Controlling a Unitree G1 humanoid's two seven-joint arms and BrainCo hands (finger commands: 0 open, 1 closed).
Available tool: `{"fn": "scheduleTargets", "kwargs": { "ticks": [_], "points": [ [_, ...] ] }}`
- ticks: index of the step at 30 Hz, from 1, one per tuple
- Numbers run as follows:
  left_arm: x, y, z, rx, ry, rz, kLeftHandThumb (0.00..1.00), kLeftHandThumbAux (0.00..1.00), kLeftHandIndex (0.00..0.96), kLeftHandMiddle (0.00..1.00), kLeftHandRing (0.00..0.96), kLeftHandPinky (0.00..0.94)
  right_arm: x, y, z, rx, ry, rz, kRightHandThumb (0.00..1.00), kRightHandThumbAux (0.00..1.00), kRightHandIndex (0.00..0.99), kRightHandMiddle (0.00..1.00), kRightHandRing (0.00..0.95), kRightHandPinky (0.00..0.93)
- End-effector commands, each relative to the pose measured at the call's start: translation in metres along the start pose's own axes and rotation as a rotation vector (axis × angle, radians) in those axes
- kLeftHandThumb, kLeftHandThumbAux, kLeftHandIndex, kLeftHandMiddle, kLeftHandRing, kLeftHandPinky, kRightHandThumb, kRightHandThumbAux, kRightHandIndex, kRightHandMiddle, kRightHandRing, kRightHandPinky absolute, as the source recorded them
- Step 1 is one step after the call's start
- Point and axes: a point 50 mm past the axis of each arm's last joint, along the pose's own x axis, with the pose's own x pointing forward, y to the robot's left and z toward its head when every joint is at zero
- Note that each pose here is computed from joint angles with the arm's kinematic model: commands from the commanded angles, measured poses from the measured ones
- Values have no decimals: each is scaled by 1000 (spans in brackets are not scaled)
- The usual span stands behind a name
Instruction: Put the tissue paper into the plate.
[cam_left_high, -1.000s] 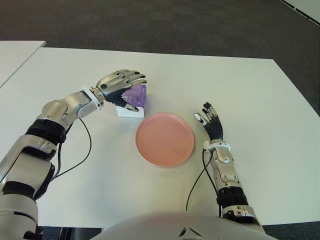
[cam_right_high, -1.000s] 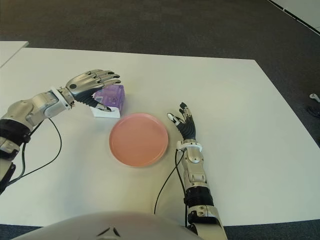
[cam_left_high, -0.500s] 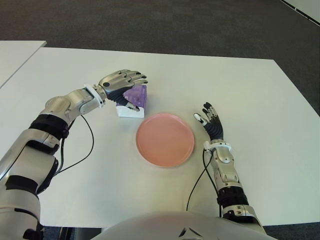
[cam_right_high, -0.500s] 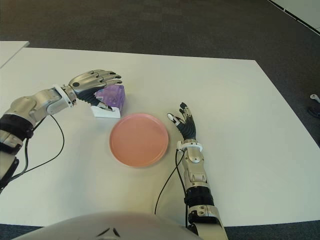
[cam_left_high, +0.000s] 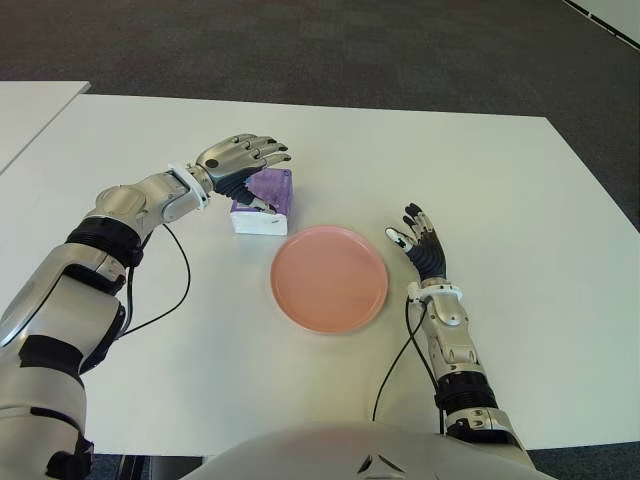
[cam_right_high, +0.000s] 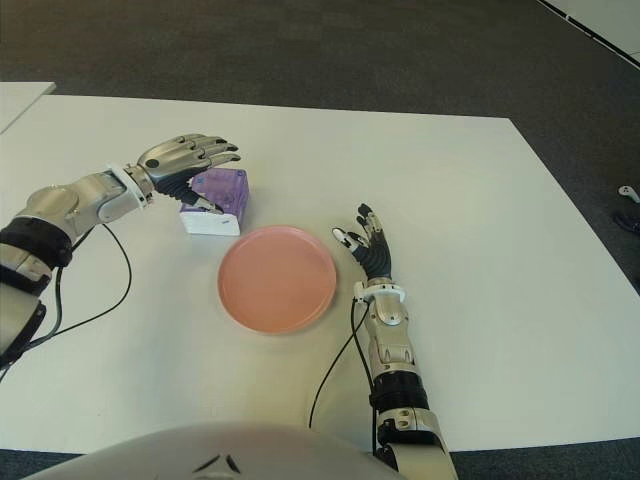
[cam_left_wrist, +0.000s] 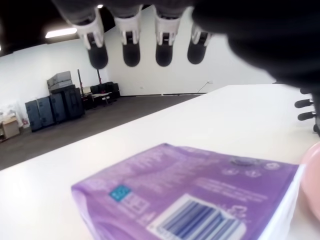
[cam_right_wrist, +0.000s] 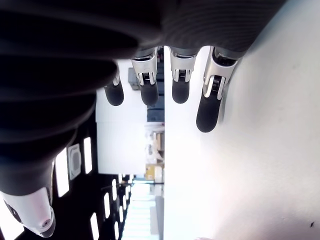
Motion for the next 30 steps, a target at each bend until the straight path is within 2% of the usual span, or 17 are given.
{"fn": "scheduleTargets", "kwargs": {
  "ticks": [1, 19, 30],
  "points": [
    [1, -5, 1, 0, -5, -21, 115, 301, 0, 0, 0, 0, -19, -2, -38, 3, 198, -8, 5, 654, 0, 0, 0, 0],
    [0, -11, -7, 79, 36, -16, 112, 301, 0, 0, 0, 0, -18, -1, -36, 16, 171, 51, 4, 687, 0, 0, 0, 0],
    [-3, -21, -7, 32, 39, -77, 107, 286, 0, 0, 0, 0, -18, -2, -36, 19, 150, 85, 0, 687, 0, 0, 0, 0]
  ]
}}
